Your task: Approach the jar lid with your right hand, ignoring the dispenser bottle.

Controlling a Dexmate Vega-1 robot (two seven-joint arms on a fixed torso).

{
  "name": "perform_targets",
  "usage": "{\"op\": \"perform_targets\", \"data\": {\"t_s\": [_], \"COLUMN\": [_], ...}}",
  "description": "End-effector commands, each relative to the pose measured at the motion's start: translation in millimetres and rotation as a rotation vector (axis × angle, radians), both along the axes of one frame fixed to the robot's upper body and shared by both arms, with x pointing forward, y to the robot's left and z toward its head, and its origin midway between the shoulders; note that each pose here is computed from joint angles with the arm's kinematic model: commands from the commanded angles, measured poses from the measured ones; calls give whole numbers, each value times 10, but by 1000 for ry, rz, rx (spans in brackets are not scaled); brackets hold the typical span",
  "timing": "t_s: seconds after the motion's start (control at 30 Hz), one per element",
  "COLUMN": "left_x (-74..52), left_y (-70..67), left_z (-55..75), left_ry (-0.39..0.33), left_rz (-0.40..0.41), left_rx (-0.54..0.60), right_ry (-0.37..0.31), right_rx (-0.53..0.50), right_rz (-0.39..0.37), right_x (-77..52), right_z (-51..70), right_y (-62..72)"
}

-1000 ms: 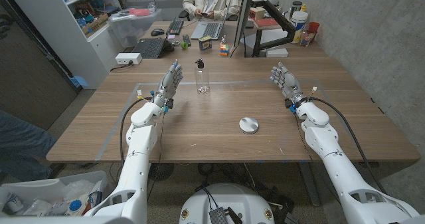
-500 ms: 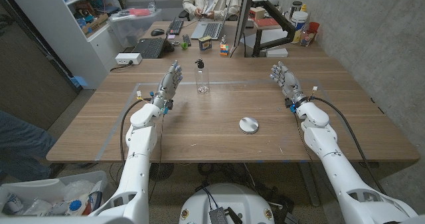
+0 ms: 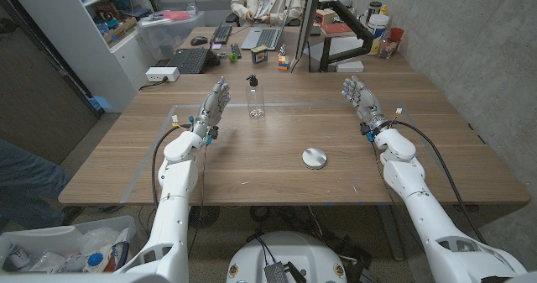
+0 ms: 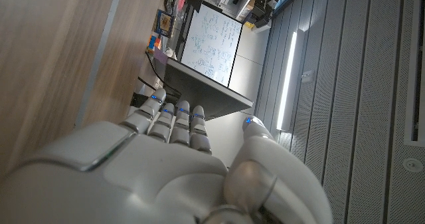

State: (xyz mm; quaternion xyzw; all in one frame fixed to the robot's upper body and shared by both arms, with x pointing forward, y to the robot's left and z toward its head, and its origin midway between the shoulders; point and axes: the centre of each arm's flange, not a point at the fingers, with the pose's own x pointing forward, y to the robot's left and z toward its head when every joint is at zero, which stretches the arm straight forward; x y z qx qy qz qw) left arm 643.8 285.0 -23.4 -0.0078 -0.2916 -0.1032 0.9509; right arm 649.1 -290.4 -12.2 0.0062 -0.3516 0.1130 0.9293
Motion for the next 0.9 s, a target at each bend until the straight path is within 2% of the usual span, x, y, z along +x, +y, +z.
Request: {"op": "perform_targets", "data": {"t_s": [0.03, 0.27, 0.47, 0.9], "left_x": [-20, -27, -44, -60], "left_y": [3, 11, 12, 22], "left_z": [11, -1, 19, 2], "left_ry": [-2, 4, 1, 2], "left_rz": [6, 5, 8, 11], "left_rx": [9, 8, 16, 13], "right_ry": [-40, -59, -99, -120], "right_rx": [13, 15, 22, 11], "right_rz": [-2, -7, 31, 44], "right_x": [-25, -41, -34, -69], "right_z": [9, 7, 7, 17], "right_y": [-25, -46, -55, -93]}}
